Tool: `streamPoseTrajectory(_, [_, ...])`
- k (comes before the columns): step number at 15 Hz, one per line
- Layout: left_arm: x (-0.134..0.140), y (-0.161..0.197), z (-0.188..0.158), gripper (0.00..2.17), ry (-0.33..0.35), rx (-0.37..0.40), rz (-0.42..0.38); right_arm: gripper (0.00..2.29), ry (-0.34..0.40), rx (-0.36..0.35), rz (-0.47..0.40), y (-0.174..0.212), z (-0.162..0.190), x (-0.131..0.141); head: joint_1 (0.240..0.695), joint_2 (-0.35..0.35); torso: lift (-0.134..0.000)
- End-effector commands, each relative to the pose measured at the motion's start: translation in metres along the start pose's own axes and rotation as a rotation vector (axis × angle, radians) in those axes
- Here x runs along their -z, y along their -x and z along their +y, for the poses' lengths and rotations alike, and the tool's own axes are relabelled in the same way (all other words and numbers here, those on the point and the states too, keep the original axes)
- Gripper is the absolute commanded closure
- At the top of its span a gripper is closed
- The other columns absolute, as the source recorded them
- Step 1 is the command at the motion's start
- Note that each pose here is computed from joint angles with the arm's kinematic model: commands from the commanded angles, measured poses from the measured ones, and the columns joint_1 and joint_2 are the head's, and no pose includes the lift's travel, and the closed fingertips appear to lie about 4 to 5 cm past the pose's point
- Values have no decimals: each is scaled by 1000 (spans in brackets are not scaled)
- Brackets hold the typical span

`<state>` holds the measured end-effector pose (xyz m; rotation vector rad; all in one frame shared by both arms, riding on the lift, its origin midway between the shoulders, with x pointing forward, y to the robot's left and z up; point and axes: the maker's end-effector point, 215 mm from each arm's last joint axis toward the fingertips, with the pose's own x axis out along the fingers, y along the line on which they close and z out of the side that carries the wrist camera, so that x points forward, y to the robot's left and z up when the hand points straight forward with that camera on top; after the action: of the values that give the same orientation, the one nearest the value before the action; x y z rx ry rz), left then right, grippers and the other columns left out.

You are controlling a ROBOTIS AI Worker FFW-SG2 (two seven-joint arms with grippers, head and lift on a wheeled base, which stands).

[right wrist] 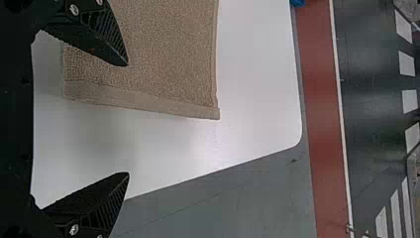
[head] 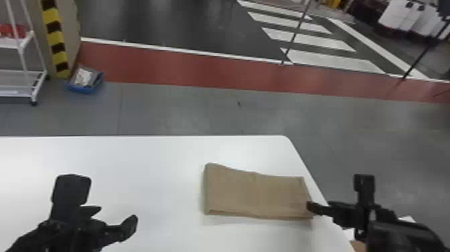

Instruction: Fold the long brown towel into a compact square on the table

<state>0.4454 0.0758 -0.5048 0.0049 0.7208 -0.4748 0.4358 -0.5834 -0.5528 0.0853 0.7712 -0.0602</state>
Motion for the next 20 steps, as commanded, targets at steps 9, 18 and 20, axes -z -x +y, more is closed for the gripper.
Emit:
streamPoseTrajectory(9, [1, 1, 6, 144, 3, -2, -6, 289, 97, -9, 23, -33, 26, 11, 695, -350, 0])
streamPoseTrajectory(18, [1, 3, 11, 144, 10, -2, -16, 1116, 121, -7, 8, -37, 29, 9, 695, -350, 0])
streamPoseTrajectory(20, [0, 3, 12, 144, 10, -4, -17, 1234, 79, -16, -34, -30, 23, -3, 695, -350, 0])
